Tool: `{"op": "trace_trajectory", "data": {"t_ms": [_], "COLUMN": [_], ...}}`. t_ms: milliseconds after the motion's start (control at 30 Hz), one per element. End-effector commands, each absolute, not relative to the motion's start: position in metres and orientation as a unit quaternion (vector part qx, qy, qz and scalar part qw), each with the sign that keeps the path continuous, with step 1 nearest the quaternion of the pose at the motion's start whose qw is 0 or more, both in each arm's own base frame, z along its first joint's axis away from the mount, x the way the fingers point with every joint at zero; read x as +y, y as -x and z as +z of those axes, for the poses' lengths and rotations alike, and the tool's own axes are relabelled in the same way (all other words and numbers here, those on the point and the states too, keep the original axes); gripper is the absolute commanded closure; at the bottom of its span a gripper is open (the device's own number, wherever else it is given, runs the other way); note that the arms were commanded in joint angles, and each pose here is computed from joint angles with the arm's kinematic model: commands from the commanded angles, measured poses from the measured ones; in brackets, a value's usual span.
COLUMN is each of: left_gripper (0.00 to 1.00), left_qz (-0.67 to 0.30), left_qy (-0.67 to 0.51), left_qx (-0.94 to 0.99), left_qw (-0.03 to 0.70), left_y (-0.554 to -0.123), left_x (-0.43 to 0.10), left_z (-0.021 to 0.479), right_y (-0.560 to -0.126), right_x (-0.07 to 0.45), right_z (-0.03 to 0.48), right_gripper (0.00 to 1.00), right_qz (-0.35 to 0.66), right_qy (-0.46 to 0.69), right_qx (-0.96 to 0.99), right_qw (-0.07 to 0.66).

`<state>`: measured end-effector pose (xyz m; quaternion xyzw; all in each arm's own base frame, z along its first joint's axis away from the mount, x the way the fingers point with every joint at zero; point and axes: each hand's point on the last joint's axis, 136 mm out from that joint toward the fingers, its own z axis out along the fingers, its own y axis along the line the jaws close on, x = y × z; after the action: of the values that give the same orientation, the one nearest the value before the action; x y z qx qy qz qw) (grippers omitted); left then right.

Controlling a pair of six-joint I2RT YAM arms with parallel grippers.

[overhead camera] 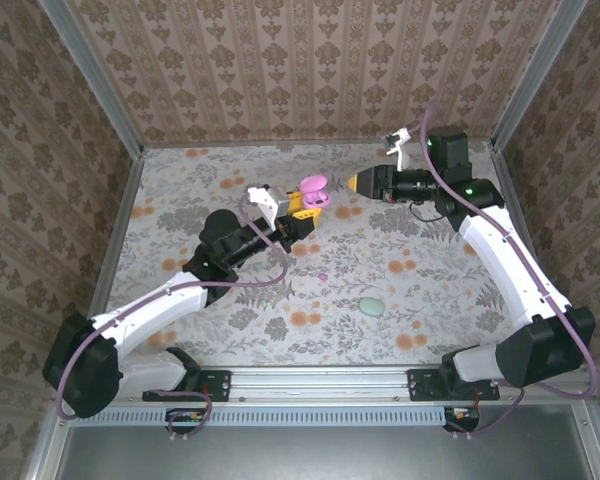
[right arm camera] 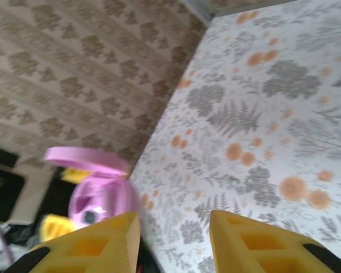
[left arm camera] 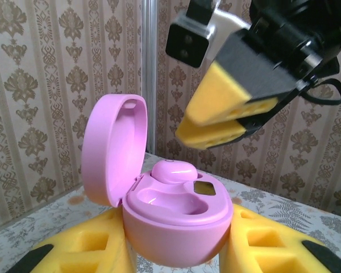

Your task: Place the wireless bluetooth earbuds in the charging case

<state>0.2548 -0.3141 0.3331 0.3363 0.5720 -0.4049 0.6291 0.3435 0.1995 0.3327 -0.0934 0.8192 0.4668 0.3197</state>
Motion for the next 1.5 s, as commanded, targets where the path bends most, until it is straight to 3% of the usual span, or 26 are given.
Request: {"op": "trace_trajectory", "data": {"t_ms": [0, 267, 633, 1000, 1467], "left_gripper": [0.66, 0.66, 0.66, 0.66, 0.66], "left_qz": [-0.389, -0.374, -0.353, -0.347, -0.336], "left_qy": [-0.334, -0.325, -0.322, -0.325, -0.322], "left_qx": [0.572, 0.576, 0.571, 0.563, 0.564], "left_qw": [0.640, 0.650, 0.668, 0.676, 0.682], "left_y": [-0.253, -0.247, -0.239, -0.237, -0.234], "left_x": [-0.305, -0.289, -0.275, -0.272, -0.264], "left_z": [0.335, 0.340, 0.348, 0.356, 0.358], "right_y": [-0.354, -0.339, -0.306, -0.298, -0.297], "right_x": [0.176, 0.189, 0.228, 0.251, 0.259], "right_z": [0.283, 0.191, 0.101, 0.047, 0.023], "right_gripper": [0.62, 0.63, 0.65, 0.64, 0.58], "right_qz": [0.396, 0.390, 0.321, 0.265, 0.186], "right_qy": [0.008, -0.034, 0.023, 0.040, 0.087], "right_qx": [0.873, 0.907, 0.946, 0.963, 0.978], "right_qw": [0.285, 0.153, 0.030, -0.026, -0.042]}}
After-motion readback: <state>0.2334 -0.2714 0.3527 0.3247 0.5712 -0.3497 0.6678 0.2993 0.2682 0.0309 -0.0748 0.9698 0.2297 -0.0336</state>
